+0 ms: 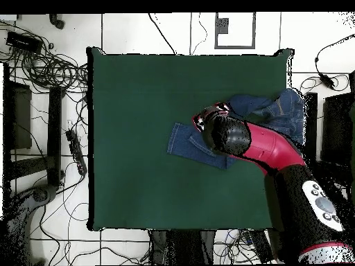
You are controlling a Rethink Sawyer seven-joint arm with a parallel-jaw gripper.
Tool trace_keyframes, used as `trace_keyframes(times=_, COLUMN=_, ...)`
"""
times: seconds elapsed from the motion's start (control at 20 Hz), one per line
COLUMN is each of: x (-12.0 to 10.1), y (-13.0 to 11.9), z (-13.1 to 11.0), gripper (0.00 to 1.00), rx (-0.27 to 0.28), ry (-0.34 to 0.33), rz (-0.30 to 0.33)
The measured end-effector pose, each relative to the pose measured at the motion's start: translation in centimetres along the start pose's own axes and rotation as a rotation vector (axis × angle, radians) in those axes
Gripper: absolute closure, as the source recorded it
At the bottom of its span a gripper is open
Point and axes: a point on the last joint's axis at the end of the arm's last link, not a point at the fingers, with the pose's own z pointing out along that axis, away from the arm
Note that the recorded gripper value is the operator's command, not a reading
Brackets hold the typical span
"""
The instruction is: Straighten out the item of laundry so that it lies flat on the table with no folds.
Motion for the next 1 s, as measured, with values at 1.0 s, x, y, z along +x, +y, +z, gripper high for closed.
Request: trace_keyframes(times=1.0, x=-3.6, y=7.5, z=1.6, gripper=0.0, rx=-0.048, ry=-0.01, rz=-0.108)
